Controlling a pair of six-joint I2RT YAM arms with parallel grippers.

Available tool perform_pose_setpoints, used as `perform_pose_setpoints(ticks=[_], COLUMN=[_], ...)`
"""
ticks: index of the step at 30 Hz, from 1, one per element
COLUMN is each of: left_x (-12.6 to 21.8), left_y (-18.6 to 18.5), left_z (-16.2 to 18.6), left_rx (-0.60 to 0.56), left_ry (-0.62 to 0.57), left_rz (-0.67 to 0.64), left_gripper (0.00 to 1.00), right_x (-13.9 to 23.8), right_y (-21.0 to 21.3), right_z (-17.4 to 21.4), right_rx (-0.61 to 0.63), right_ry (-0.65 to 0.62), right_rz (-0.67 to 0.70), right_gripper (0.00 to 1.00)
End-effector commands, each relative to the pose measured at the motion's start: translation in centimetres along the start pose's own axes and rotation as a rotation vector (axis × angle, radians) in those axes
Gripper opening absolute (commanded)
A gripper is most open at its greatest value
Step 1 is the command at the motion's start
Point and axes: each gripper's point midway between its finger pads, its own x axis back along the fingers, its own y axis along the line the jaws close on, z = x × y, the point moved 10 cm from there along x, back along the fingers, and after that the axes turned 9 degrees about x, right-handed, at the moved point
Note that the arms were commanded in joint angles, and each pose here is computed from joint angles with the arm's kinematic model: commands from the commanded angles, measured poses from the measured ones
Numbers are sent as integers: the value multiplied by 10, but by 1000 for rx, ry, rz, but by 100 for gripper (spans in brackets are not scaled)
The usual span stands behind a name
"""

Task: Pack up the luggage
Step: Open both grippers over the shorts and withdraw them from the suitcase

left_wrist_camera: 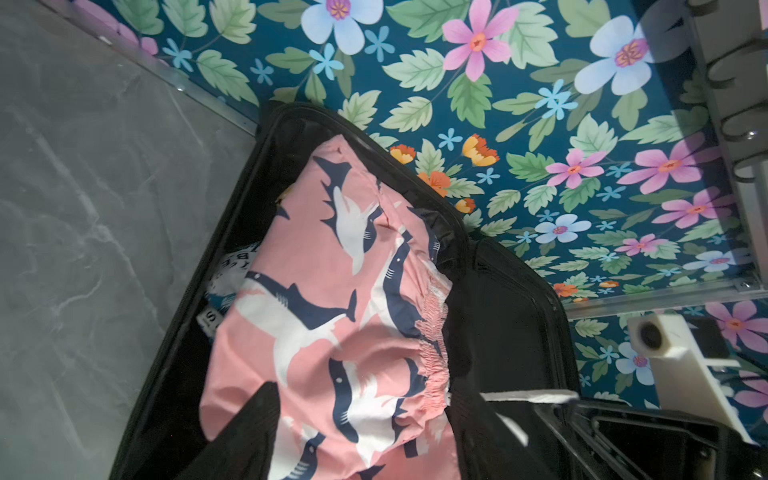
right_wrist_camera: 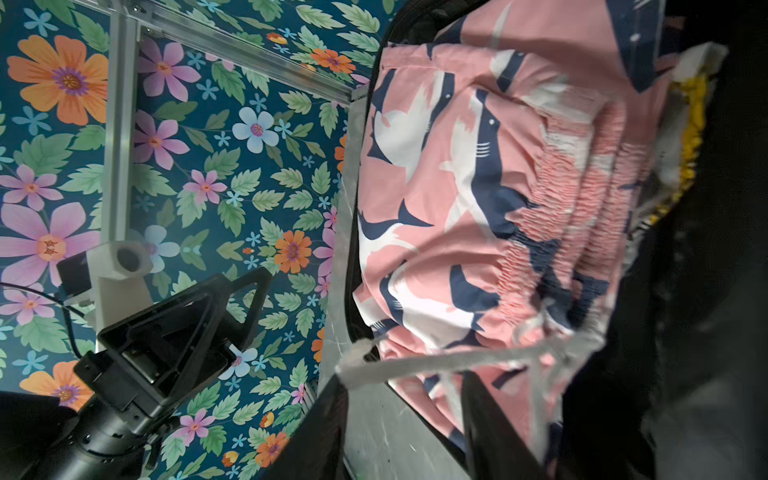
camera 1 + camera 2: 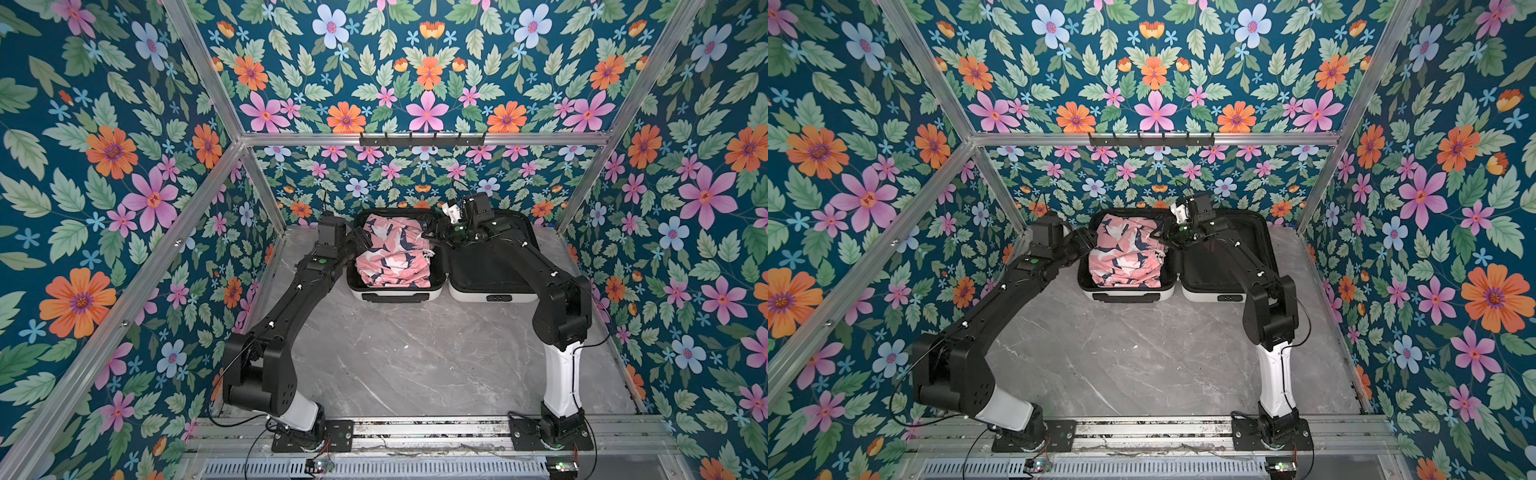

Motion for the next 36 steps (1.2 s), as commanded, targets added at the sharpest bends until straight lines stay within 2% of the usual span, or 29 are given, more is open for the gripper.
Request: perform_pose_setpoints(ticks=[1,6,10,14,17,24,28,32,36], left_x=[-23,-75,-110,-127,-127,-105,-80,-46,-20], left_y=[-1,8,21,46,58,36,10,2,29], left_z=[5,11,15,22,22,3,-16,-28,-30], left_rx=[-35,8,23,59,82,29,-31,-89,-90], left_ry=[94,154,206,247,259,225,185,139,119], left_rz=[50,82,32,-39,-47,30,50,-37,-209], left_gripper=[64,60,58,56,55,59,64,67,67], right_x=[-24,-68,-90,-96,-89,-32,15,67,122], right_y=[-3,-21,-39,-56,-53,-1,15,5,-23], right_z=[6,15,24,33,35,9,4,8,9], right_rx=[-41,-103,-147,-192,-171,-63,-34,-49,-115], right_ry=[60,123,171,227,240,115,105,74,-15], right_rz=[8,30,92,209,235,161,215,303,390], right_gripper=[39,35,34,34,41,53,56,60,63])
